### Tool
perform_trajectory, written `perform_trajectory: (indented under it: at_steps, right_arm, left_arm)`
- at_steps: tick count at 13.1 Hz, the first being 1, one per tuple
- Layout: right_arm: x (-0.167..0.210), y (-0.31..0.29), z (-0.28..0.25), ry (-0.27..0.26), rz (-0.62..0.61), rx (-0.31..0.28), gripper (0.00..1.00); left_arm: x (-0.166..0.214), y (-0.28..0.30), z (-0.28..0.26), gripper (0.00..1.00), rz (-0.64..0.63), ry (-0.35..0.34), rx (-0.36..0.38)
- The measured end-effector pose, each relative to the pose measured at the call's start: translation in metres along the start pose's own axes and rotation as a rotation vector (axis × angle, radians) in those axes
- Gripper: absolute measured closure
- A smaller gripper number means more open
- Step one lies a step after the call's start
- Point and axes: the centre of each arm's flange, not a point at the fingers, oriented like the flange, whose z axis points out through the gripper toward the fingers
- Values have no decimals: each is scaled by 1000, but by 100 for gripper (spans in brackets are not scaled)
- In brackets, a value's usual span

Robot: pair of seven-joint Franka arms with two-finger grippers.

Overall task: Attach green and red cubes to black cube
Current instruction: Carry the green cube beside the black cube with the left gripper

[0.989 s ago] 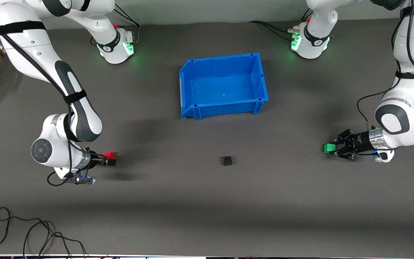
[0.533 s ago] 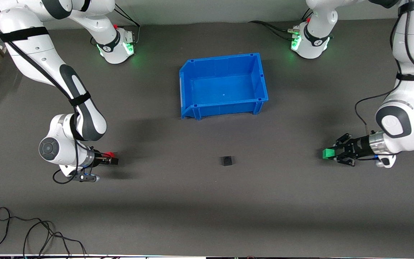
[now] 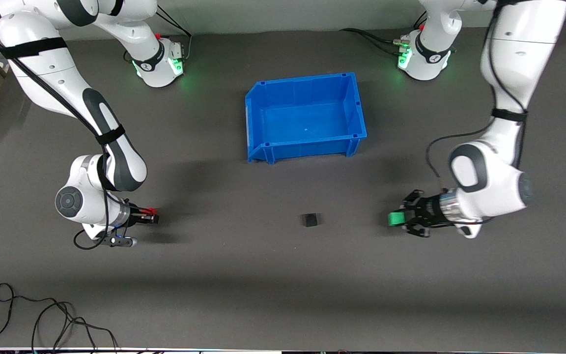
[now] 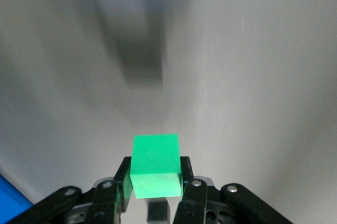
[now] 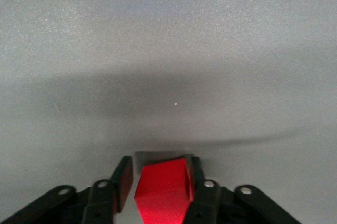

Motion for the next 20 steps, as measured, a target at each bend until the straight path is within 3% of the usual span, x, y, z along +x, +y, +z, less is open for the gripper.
perform_trajectory:
  at_steps: [1, 4, 9, 11, 15, 20]
  right_arm:
    - [0, 0, -1, 2, 0, 0, 60]
    - [0, 1, -1, 4, 1, 0, 60]
    - [5, 2, -20, 41, 29, 8, 60]
    - [7, 1, -37, 56, 156, 33, 60]
    - [8, -21, -63, 31, 531, 83, 60]
    - [5, -126, -84, 40, 978, 131, 60]
  left_arm:
    - [-25, -1, 14, 60, -13, 4, -7]
    - [-86, -6, 68, 60, -40, 23, -39]
    - [-125, -13, 126, 60, -47, 33, -40]
    - [-129, -20, 141, 60, -42, 40, -29]
    - [-141, -25, 146, 60, -51, 37, -27]
    - [-168, -38, 156, 60, -26, 29, -16]
